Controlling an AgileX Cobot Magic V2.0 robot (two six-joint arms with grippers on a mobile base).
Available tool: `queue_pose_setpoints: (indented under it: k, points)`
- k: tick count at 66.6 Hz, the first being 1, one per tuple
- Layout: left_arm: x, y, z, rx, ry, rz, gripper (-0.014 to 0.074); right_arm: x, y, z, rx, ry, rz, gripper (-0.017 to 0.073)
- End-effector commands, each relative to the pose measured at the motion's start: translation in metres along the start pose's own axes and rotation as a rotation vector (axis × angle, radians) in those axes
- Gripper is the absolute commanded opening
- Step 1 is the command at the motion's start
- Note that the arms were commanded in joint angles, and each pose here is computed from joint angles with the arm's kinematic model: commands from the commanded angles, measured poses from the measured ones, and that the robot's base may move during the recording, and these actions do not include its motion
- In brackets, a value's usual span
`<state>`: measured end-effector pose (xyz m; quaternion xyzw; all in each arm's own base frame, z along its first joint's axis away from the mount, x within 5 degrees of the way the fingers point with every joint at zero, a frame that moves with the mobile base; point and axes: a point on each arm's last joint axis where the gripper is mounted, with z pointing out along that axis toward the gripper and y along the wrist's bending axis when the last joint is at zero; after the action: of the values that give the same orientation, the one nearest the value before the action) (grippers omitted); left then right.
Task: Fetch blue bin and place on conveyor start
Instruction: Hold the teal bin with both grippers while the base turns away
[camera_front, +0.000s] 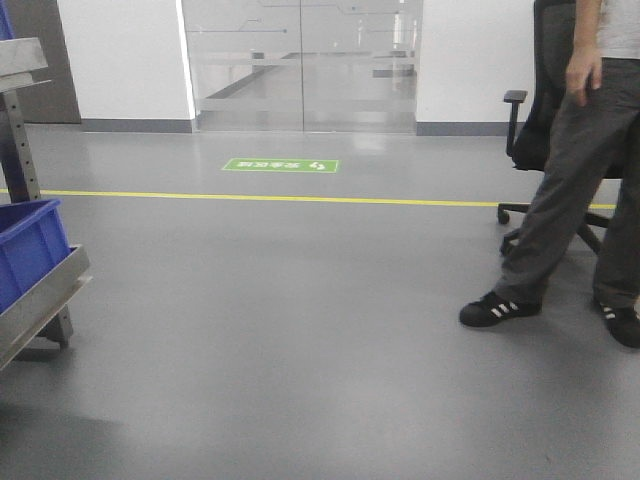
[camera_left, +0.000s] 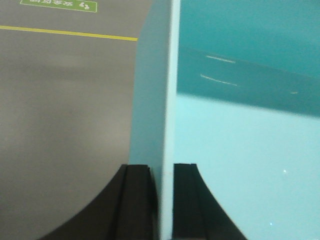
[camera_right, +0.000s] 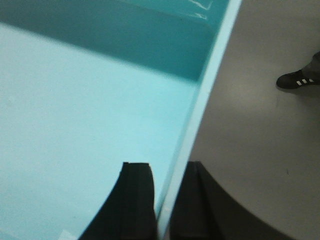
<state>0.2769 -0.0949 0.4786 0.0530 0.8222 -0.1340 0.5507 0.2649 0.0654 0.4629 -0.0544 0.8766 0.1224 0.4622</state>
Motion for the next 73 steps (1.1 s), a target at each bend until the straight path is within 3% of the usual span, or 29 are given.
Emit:
queue_pose_setpoints:
  k: [1, 73]
  points:
    - [-0.0114, -0.0052, -0.0098, 0.052, -0.097, -0.051, -0.0111, -0.0044, -0.0003, -0.0056, 0.007, -0.039, -0.038, -0.0151]
    - [-0.0127, -0.0055, -0.0099, 0.055, -0.112, -0.051, -0.0111, -0.0044, -0.0003, -0.0056, 0.007, -0.039, -0.038, -0.0151]
